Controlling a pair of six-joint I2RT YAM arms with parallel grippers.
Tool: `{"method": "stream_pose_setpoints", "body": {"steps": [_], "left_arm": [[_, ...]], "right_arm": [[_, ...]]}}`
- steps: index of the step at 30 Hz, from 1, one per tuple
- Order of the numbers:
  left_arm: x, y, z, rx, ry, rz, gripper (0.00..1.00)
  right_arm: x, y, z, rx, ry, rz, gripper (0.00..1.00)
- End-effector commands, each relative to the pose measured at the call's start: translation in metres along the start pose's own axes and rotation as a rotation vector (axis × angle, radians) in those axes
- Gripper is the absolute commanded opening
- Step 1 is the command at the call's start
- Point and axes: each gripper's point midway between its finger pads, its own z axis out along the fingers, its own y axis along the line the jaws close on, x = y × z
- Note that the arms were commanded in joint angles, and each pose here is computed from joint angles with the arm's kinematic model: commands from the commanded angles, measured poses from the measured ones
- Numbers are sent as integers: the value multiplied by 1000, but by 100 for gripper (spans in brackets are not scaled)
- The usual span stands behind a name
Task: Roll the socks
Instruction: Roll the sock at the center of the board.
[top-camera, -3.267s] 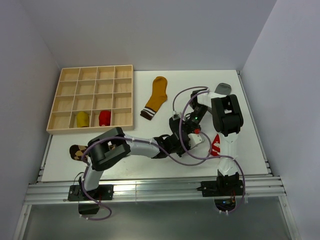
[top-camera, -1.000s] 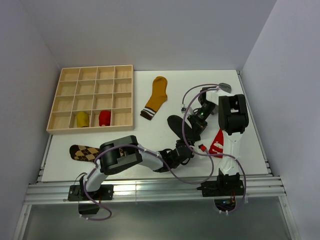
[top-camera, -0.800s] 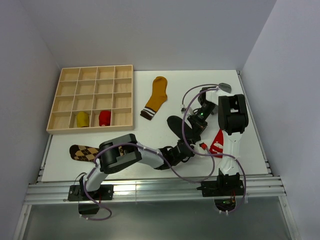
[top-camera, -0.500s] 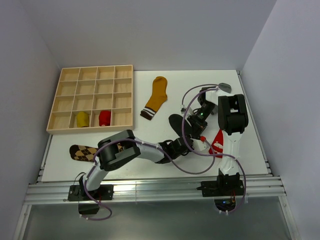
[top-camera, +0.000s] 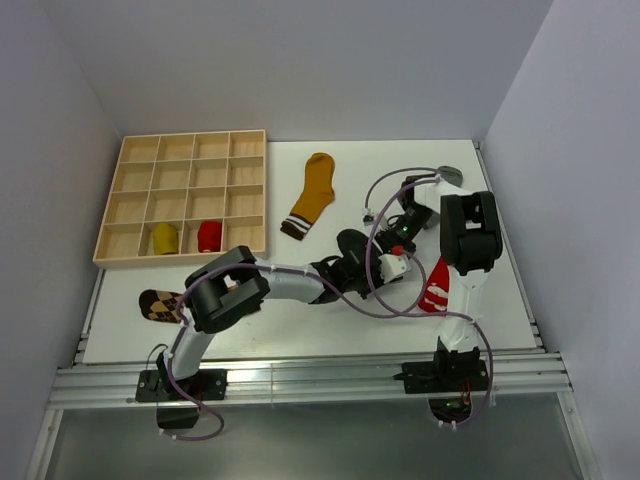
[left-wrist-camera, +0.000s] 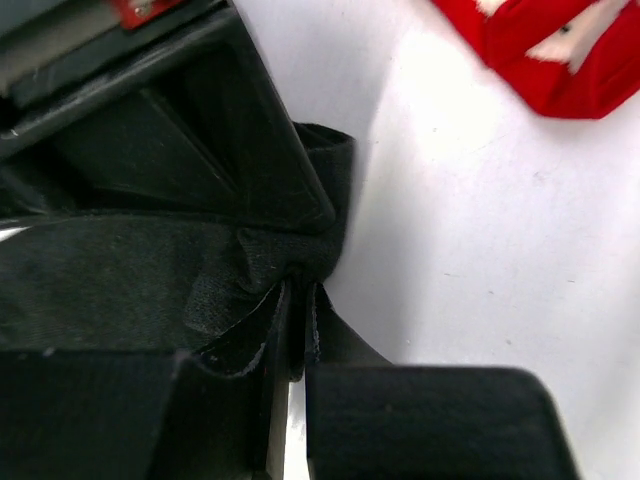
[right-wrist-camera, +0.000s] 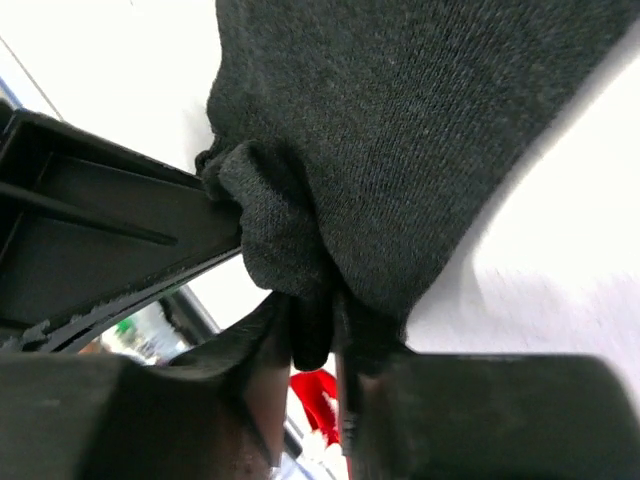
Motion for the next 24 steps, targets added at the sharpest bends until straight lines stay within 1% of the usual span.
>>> {"method": "stream_pose_setpoints", "body": {"steps": [1, 2, 4, 5, 9, 10, 11, 13, 14, 17, 18, 20, 21, 22, 23, 24], "left_arm": [[50, -59, -19, 272, 173, -193, 0], [54, -60, -22, 280, 178, -232, 0], [48, -64, -31, 307, 164, -296, 0], [52, -67, -35, 321, 179, -334, 0], [61, -74, -48, 401, 231, -448, 0], [58, -80, -54, 449, 236, -494, 0], [65, -78, -58, 453, 248, -529, 0], [65, -78, -66, 470, 260, -585, 0], [69, -73, -67, 462, 274, -617, 0], [74, -74, -71, 510, 329, -718, 0], [75, -75, -72, 526, 345, -740, 0], [78, -79, -74, 580, 373, -807, 0], [76, -80, -75, 604, 368, -824, 0], [77, -78, -77, 621, 371, -876, 0], [75, -84, -82, 680, 374, -908, 0], [74, -82, -83, 694, 368, -935, 0]], "right_arm": [[-32, 2, -19, 100, -172, -120, 31], [-35, 4, -23, 110, -199, -115, 33], [-43, 7, -37, 132, -278, -131, 36], [-45, 8, -41, 139, -302, -116, 37], [-51, 15, -69, 196, -429, -139, 38], [-52, 12, -76, 215, -465, -135, 38], [-53, 14, -81, 219, -494, -139, 38], [-52, 23, -89, 244, -535, -181, 38], [-46, 18, -97, 265, -567, -167, 38], [-37, 27, -109, 342, -613, -247, 38], [-30, 28, -102, 345, -606, -255, 38], [-28, 35, -108, 408, -630, -346, 38], [-22, 34, -101, 422, -623, -384, 38], [-19, 35, -99, 441, -625, -411, 38], [-11, 41, -94, 456, -627, -443, 38], [-9, 44, -93, 476, -624, -514, 38]]}}
